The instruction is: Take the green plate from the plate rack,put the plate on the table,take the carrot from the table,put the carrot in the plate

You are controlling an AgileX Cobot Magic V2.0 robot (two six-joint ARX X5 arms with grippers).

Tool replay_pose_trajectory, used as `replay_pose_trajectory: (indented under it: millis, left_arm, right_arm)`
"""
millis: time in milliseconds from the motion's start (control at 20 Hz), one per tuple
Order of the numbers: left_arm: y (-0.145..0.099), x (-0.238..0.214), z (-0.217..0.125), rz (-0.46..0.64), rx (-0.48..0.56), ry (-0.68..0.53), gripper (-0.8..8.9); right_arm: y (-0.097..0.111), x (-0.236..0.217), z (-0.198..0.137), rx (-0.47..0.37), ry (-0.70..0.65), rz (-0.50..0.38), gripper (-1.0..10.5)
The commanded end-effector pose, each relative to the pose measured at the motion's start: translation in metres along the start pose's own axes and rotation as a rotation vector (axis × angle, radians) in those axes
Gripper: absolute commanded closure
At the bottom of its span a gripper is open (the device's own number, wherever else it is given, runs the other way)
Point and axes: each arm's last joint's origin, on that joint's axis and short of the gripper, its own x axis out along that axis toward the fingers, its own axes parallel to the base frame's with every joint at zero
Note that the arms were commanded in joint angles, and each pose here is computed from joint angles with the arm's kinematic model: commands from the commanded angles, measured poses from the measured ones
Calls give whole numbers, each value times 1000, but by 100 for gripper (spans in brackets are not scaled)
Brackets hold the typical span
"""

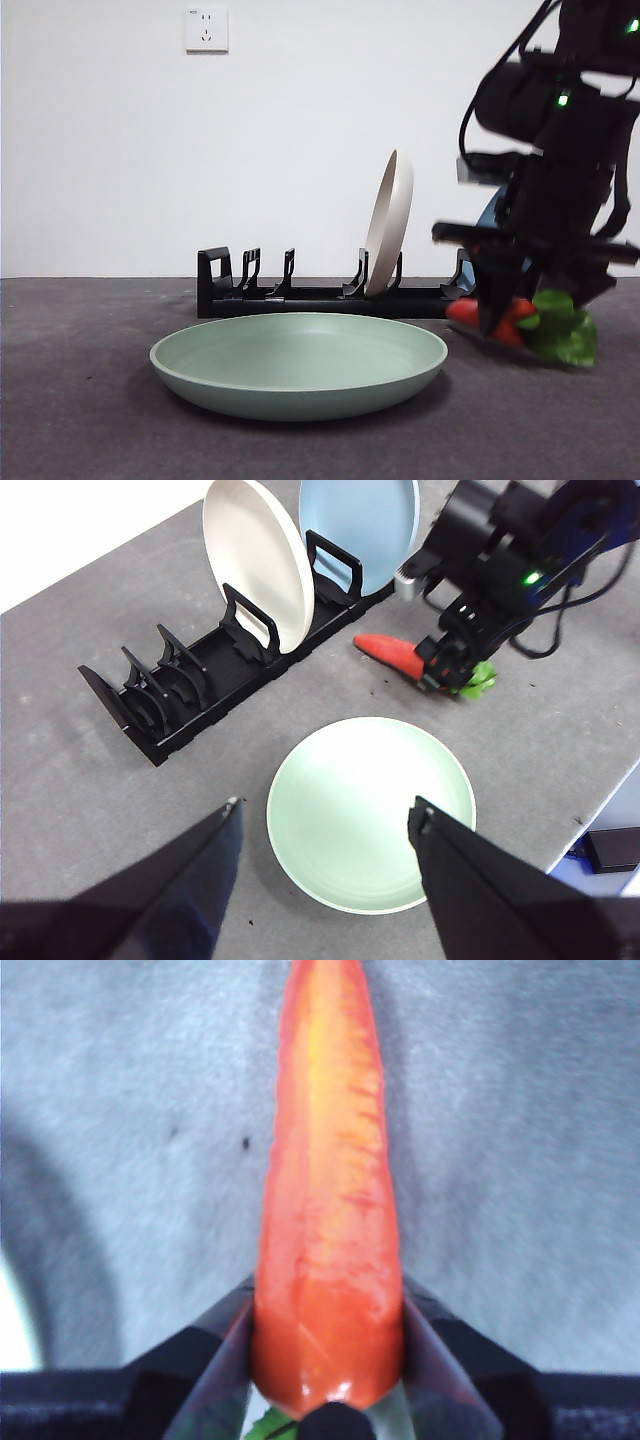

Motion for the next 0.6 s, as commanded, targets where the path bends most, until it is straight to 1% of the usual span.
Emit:
replay_pose_trajectory:
  millis: [50, 150, 200, 300, 450, 600]
  left_arm:
    - [0, 0, 0, 5, -9, -5, 528]
    - [0, 0, 0, 4, -10, -7, 529]
    - [0, 0, 0, 4, -11, -10, 529]
    - [0, 0, 1, 3, -12, -13, 529]
    - [0, 0, 1, 2, -12, -11, 529]
    - [0, 0, 0, 0, -11, -10, 529]
  right_arm:
    - [10, -30, 2, -34, -81, 33, 959]
    - [24, -56, -1, -78, -137, 76, 959]
    - [34, -66, -4, -106, -155, 118, 959]
    - [56, -77, -11, -136, -173, 175, 959]
    - [89, -72, -23, -211, -149, 236, 959]
    - [117, -50, -35, -273, -106, 268, 959]
